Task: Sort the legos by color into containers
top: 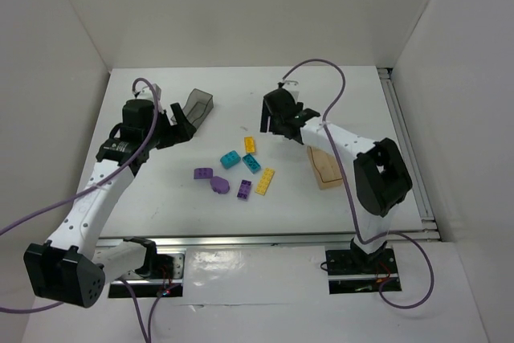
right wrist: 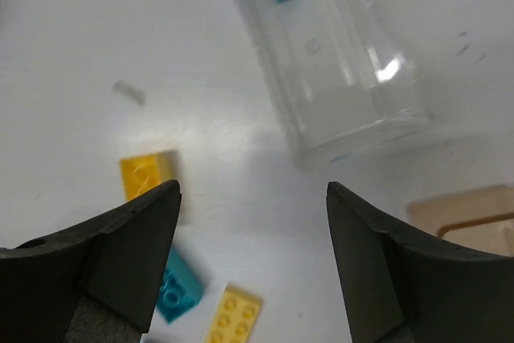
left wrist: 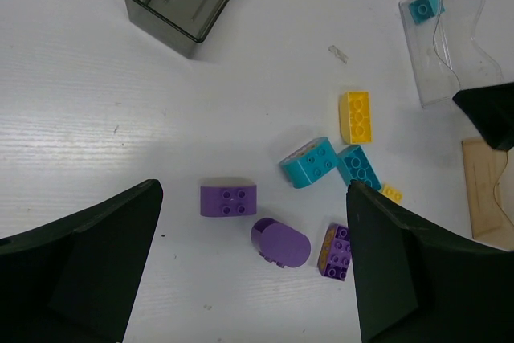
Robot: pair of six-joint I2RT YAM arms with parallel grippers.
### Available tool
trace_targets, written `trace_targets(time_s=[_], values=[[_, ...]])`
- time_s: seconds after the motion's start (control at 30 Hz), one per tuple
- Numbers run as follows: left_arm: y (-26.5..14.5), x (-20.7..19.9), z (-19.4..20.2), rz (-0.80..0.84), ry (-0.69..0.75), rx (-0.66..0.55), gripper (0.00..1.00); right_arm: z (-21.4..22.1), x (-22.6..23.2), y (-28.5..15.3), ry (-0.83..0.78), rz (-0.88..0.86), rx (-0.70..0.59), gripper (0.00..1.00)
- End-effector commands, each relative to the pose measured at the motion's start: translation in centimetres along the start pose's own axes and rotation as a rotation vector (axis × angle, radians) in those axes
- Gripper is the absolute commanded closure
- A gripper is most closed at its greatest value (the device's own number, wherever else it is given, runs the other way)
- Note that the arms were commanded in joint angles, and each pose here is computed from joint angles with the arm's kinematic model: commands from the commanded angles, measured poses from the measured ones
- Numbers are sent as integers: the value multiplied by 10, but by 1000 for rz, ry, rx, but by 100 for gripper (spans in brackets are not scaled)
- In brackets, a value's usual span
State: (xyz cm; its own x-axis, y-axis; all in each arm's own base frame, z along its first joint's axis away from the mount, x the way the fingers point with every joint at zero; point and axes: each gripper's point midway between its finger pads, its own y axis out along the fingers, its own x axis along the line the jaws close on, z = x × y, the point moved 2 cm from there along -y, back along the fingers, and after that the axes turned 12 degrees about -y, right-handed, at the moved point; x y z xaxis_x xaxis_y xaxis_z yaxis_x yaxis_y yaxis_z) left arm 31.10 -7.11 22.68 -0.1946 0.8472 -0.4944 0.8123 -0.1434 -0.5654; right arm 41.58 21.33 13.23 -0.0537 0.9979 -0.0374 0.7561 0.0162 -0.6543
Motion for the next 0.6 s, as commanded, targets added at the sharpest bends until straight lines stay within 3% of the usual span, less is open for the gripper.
trace_targets(time_s=[0.0,0.17,0.33,0.47,0.57], values=[[-6,-16,-14,51,1,-32,1,4,43,-32,-24,-154,-36,20],[0,-14,-11,40,-8,-17,1,25,86,-23,-117,-234,13,9],[-3,-15,-13,46,-8,-26,1,44,106,11,-188,-246,106,9],[-5,-15,-8,48,-3,-15,1,58,108,31,-204,-220,137,23],[-7,-14,-6,48,-3,-15,1,55,111,35,-200,-215,123,41]])
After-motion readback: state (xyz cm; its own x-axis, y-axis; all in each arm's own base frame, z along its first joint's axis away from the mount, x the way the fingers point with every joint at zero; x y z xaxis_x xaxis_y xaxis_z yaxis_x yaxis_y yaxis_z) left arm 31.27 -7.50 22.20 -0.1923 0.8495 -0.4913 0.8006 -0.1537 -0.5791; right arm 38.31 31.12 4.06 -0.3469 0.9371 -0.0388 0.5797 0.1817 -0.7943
